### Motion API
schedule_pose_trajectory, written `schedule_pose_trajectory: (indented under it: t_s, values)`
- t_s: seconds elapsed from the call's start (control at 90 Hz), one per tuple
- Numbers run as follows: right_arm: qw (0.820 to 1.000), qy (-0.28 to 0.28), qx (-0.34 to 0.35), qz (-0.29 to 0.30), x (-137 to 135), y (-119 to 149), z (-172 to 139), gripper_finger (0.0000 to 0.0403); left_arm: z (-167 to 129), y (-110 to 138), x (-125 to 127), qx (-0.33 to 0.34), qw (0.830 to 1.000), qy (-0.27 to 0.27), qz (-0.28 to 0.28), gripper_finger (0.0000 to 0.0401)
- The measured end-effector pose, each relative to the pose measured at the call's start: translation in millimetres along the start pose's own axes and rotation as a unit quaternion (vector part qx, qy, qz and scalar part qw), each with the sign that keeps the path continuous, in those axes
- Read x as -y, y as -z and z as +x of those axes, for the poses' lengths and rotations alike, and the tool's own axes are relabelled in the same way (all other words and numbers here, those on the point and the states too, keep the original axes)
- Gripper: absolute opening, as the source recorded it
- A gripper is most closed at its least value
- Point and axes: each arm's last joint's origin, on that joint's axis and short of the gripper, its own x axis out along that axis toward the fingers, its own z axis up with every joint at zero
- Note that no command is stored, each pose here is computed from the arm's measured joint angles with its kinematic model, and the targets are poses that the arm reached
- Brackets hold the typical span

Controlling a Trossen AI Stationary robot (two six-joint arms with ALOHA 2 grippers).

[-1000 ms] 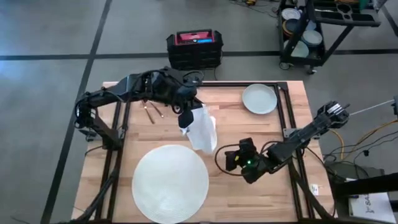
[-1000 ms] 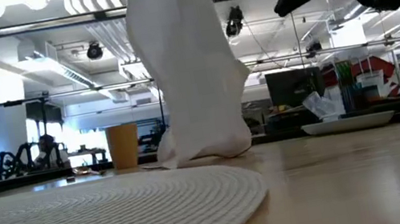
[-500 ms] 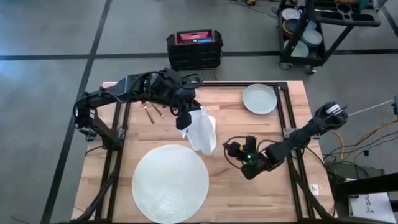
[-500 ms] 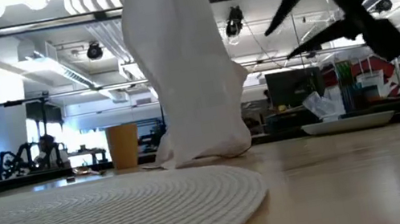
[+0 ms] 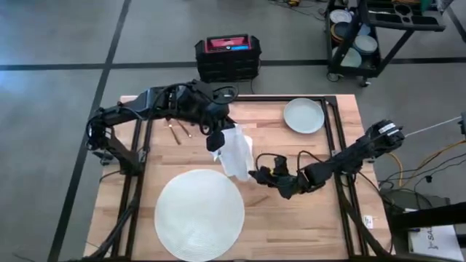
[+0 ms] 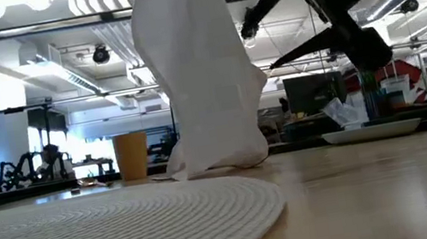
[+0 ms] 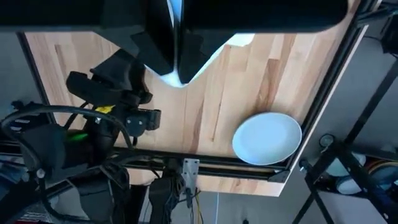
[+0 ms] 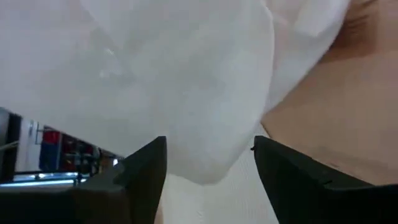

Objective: Set table place
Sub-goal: Fold the white napkin

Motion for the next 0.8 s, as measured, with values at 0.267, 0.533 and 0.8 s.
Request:
schedule_pose_trajectory:
  t_s: [0.267,0.533,0.8]
  values:
    - [0.999,0.023,0.024,0.021,13,1,16,0.0224,0,-1,0,0.006,1.000,0.000,-0.003,0.0000]
    - [0.998,-0.002,0.034,0.060,19,5,36,0.0207,0,-4,0,0.019,1.000,0.001,-0.009,0.0000]
    - [0.997,-0.003,0.038,0.062,19,4,36,0.0154,0,-4,0,0.020,1.000,0.001,-0.010,0.0000]
